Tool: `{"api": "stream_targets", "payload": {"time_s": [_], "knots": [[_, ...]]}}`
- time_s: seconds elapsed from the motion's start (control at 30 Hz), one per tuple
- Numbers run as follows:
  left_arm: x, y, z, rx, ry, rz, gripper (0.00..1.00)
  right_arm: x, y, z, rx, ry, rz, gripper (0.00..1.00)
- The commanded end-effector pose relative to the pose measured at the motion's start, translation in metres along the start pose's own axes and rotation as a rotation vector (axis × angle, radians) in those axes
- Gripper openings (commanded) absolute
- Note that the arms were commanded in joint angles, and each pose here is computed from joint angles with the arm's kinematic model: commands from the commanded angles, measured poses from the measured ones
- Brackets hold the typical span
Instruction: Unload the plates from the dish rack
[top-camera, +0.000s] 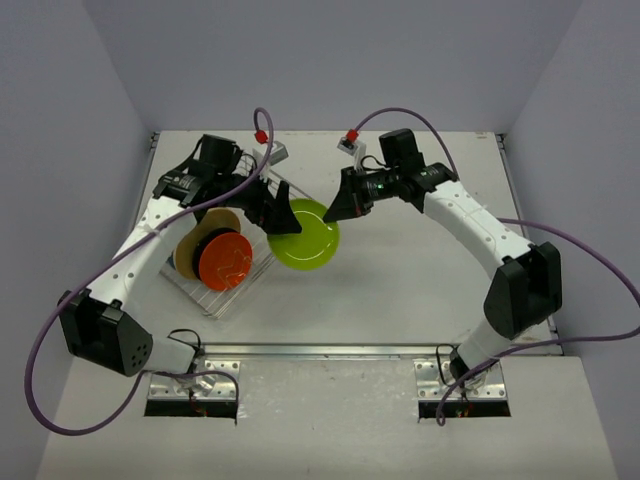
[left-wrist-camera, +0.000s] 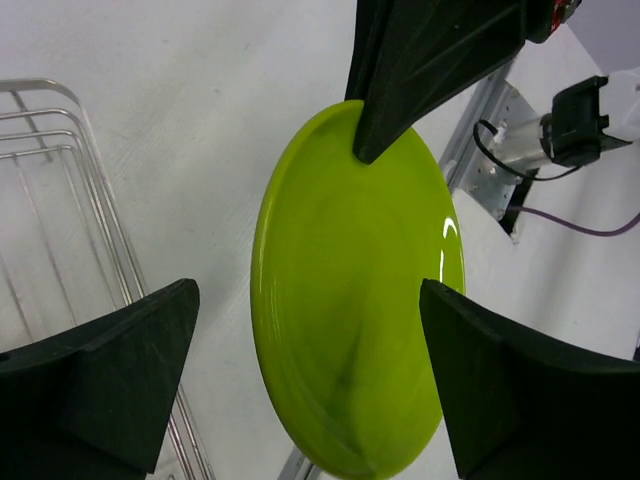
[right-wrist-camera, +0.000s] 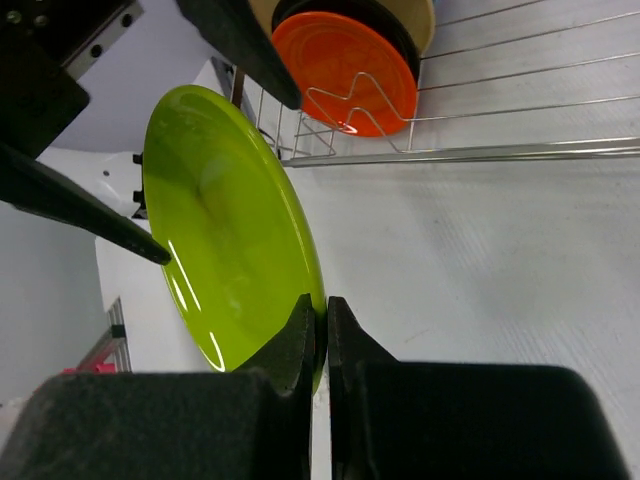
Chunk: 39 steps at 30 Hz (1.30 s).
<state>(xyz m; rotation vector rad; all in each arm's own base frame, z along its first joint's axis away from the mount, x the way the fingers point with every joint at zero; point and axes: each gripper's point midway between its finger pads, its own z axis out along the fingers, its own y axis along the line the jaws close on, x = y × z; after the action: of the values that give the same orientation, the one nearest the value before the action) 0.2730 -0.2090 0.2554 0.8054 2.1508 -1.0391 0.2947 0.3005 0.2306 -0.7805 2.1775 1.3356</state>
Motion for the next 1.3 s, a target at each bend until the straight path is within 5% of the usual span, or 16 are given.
{"api": "stream_targets", "payload": {"time_s": [0.0, 0.37, 0.63, 0.97, 1.17, 1.27], "knots": [[-0.034, 0.012, -0.025, -0.164, -0.1, 0.081, 0.94, -0.035, -0.03, -0.028, 0.055, -0.107, 0.058, 0.0], [-0.059, 0.062, -0.075, -0.576, -0.241, 0.084, 0.98, -0.084, -0.217, -0.084, 0.551, -0.295, 0.241, 0.0], [-0.047, 0.072, -0.086, -0.67, -0.228, 0.092, 0.98, -0.07, -0.321, -0.036, 0.589, -0.244, 0.373, 0.0], [-0.021, 0.082, -0.088, -0.715, -0.167, 0.117, 0.99, -0.055, -0.371, -0.001, 0.562, -0.243, 0.444, 0.01], [-0.014, 0.086, -0.085, -0.722, -0.152, 0.114, 0.99, -0.047, -0.377, 0.0, 0.597, -0.23, 0.44, 0.31], [-0.012, 0.088, -0.085, -0.73, -0.144, 0.112, 0.99, -0.049, -0.375, -0.008, 0.634, -0.232, 0.426, 0.58]]}}
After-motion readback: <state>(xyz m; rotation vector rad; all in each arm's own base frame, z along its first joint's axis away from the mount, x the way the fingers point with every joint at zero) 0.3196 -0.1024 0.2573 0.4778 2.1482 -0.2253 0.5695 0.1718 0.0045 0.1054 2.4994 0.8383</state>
